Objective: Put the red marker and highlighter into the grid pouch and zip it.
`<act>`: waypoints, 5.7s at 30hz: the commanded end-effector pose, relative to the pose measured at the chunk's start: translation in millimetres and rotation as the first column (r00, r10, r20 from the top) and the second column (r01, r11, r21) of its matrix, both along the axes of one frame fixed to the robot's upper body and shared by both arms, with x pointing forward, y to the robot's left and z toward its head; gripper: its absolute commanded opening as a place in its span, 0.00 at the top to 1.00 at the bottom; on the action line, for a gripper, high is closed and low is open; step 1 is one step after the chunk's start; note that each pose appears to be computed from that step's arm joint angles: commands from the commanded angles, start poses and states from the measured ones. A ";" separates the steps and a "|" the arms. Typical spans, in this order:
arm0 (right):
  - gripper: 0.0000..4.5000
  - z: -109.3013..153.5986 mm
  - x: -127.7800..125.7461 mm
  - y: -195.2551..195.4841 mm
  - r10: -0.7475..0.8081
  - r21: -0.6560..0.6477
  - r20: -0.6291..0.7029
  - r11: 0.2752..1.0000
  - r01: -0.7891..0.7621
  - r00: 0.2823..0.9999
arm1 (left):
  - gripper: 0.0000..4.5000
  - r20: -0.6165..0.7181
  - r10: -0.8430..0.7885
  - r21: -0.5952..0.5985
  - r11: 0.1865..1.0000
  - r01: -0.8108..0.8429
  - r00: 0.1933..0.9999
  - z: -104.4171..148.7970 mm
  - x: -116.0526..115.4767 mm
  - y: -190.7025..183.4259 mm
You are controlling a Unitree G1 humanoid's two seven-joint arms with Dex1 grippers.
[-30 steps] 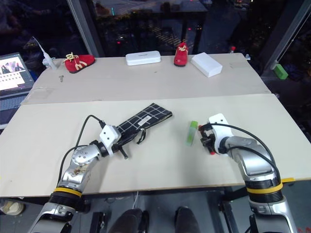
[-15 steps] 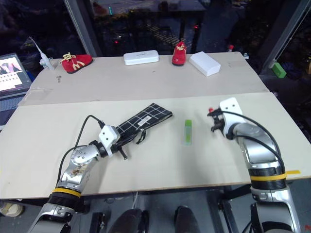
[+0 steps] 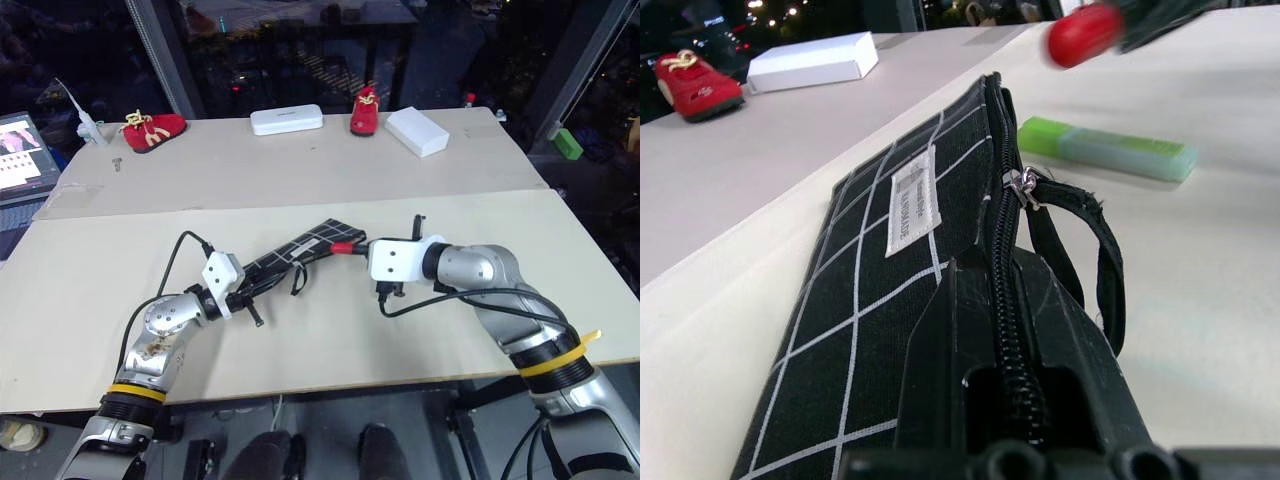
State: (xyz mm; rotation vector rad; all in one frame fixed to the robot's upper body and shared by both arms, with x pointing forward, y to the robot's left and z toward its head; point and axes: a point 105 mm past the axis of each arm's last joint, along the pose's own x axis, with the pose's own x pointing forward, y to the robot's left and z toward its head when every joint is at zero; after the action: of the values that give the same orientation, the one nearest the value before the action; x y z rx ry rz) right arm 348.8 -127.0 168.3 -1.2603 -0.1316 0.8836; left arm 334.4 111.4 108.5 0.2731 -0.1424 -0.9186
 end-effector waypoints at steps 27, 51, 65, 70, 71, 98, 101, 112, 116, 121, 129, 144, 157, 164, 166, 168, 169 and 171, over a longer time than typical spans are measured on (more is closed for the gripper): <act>0.89 11.8 21.8 -12.9 -0.024 -0.048 0.105 0.998 0.029 0.994 | 1.00 0.042 -0.013 -0.010 1.000 0.013 0.999 12.1 -8.5 -1.6; 0.89 -13.4 18.8 87.2 0.318 -0.216 0.179 0.936 -0.279 0.931 | 1.00 0.039 -0.041 -0.027 0.999 0.042 0.998 13.9 -4.2 -10.8; 0.22 1.4 36.6 77.1 0.273 -0.139 0.211 0.959 -0.248 0.938 | 1.00 0.045 -0.024 -0.032 0.999 0.026 0.999 15.5 -4.6 -5.7; 0.22 39.0 20.4 13.1 0.123 0.257 -0.074 0.961 -0.100 0.990 | 1.00 0.045 -0.015 -0.025 1.000 0.016 0.999 15.6 -4.2 -3.4; 0.22 37.8 8.7 8.0 0.147 0.313 -0.176 0.946 -0.087 0.973 | 1.00 0.046 -0.013 -0.025 1.000 0.014 0.999 15.8 -4.1 -3.0; 0.22 -70.4 21.4 -32.2 -0.459 0.278 -0.781 0.351 0.894 0.424 | 1.00 0.011 0.042 -0.147 0.988 -0.039 0.999 26.6 1.8 -6.3; 0.22 -76.5 19.3 -28.3 -0.474 0.258 -0.779 0.353 0.899 0.410 | 1.00 0.010 0.044 -0.150 0.988 -0.042 0.999 26.3 1.8 -6.6; 0.77 -80.5 19.9 -46.7 -0.519 0.274 -0.748 0.327 0.904 0.414 | 1.00 0.013 0.050 -0.156 0.987 -0.048 0.999 26.1 -1.0 -7.4; 0.77 -36.7 34.9 -40.8 -0.529 0.437 -0.565 0.459 0.774 0.633 | 1.00 0.009 0.047 -0.151 0.988 -0.045 0.999 24.8 -1.6 -7.6; 0.77 47.8 21.3 -8.8 -0.268 0.402 -0.028 0.879 0.256 0.963 | 1.00 0.000 0.031 -0.143 0.989 -0.031 1.000 21.5 -2.8 -9.7; 0.77 33.0 8.1 -1.0 -0.038 0.015 0.142 0.999 0.036 0.989 | 1.00 0.002 0.020 -0.144 0.989 -0.019 1.000 23.6 0.2 -12.0; 0.77 14.0 20.9 17.1 0.066 -0.137 0.201 0.990 -0.039 0.977 | 1.00 -0.001 0.005 -0.153 0.988 -0.006 1.000 22.4 -3.0 -18.3; 0.77 -12.9 9.4 100.0 0.421 -0.293 0.188 0.886 -0.358 0.888 | 1.00 0.003 -0.007 -0.146 0.989 0.007 1.000 23.4 -1.7 -20.6; 0.48 -13.5 8.5 108.8 0.430 -0.226 0.163 0.892 -0.391 0.888 | 1.00 0.001 -0.002 -0.151 0.989 0.002 1.000 21.7 -4.6 -19.6; 0.35 -10.2 13.8 103.7 0.404 -0.215 0.180 0.906 -0.365 0.897 | 1.00 -0.001 0.000 -0.152 0.988 0.000 1.000 21.2 -5.0 -19.2; 0.19 -1.6 22.3 94.8 0.364 -0.203 0.224 0.925 -0.322 0.904 | 1.00 -0.002 0.001 -0.153 0.988 -0.002 1.000 21.0 -4.9 -18.9; 0.09 4.3 27.3 88.3 0.333 -0.186 0.241 0.938 -0.294 0.911 | 1.00 -0.002 0.001 -0.154 0.988 -0.002 1.000 21.0 -4.7 -19.0; 0.00 14.3 32.8 78.0 0.293 -0.148 0.259 0.954 -0.262 0.920 | 1.00 -0.003 0.000 -0.156 0.988 0.000 1.000 21.0 -4.3 -19.8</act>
State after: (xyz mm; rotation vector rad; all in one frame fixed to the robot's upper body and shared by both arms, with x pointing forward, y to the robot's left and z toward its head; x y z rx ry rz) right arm 372.9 -40.0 146.0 -1.5302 -0.4248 1.0733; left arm 331.7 95.0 117.0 0.1160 -0.1576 -0.8928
